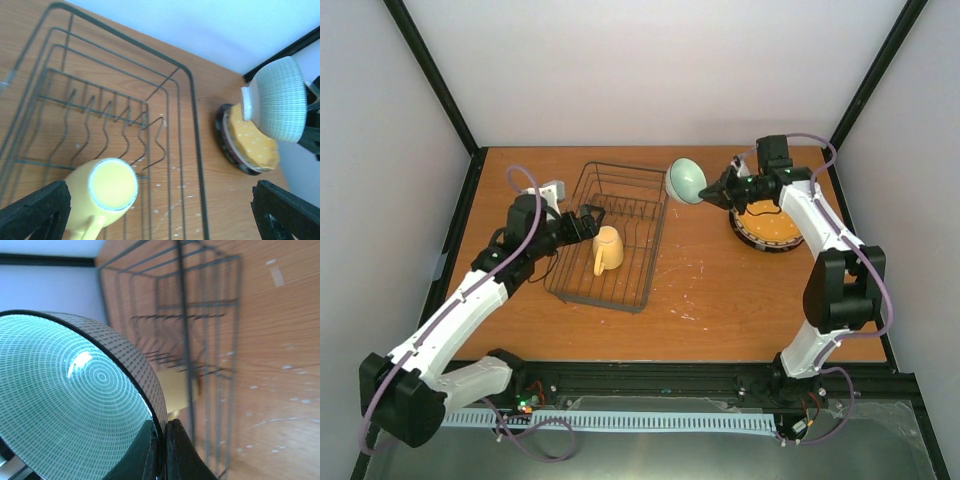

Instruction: Load the mixed dishes into the dish rack

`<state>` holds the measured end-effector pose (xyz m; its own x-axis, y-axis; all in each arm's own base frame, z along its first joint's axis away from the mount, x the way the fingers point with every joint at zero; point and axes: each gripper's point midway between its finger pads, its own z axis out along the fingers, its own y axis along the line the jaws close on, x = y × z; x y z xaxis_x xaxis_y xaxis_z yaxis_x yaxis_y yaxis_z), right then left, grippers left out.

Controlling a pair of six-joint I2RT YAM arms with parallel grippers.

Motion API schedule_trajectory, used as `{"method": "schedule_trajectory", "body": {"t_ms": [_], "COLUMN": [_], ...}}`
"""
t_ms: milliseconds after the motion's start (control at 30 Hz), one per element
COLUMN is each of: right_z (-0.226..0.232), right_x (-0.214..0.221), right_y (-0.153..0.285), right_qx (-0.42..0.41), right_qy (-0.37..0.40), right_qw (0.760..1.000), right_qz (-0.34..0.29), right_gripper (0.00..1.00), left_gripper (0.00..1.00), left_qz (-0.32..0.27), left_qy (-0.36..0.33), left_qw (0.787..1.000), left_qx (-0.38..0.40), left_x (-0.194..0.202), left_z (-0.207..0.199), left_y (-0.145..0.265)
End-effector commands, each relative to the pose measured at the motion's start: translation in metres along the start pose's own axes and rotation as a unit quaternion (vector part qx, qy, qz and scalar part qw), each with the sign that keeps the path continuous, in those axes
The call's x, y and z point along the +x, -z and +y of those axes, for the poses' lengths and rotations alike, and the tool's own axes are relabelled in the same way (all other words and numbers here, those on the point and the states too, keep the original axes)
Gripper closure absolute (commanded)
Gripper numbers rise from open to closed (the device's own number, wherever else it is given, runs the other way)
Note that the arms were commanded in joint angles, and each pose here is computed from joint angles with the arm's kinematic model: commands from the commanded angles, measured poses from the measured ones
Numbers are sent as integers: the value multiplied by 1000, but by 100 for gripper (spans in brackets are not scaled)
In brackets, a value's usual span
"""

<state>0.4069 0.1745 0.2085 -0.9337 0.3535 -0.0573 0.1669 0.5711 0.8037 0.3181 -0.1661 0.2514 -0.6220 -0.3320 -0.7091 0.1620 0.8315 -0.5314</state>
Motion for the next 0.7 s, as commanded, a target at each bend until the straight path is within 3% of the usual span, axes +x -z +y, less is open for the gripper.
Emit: {"method": "schedule_trajectory", "body": {"t_ms": [0, 100, 167, 300, 467, 667], "right_z": [72, 88, 96, 106, 105, 111], "right_x": [28, 44, 53, 65, 73, 77], "right_y": [33, 46, 54, 66, 71, 77], "right_qx": [-173, -218, -239, -255, -258, -262], "right_qy": [49, 61, 64, 64, 62, 66], "right_qw": [981, 968, 961, 956, 955, 954], "right_qz": [71, 104, 123, 133, 134, 131], "right_gripper": [97, 97, 97, 97, 97, 97], "left_gripper": [5, 25, 29, 19, 1, 0], "left_qz": [-5, 13, 37, 86, 83, 76], "left_qy": [64, 71, 68, 75, 77, 91], "left_qw": [978, 955, 936, 893, 863, 827], "left_qx": [199, 288, 344, 436, 493, 549], "left_x": [-17, -22, -22, -21, -28, -37], "left_z": [-53, -80, -99, -125, -137, -146], "left_y": [6, 8, 8, 11, 16, 26]}}
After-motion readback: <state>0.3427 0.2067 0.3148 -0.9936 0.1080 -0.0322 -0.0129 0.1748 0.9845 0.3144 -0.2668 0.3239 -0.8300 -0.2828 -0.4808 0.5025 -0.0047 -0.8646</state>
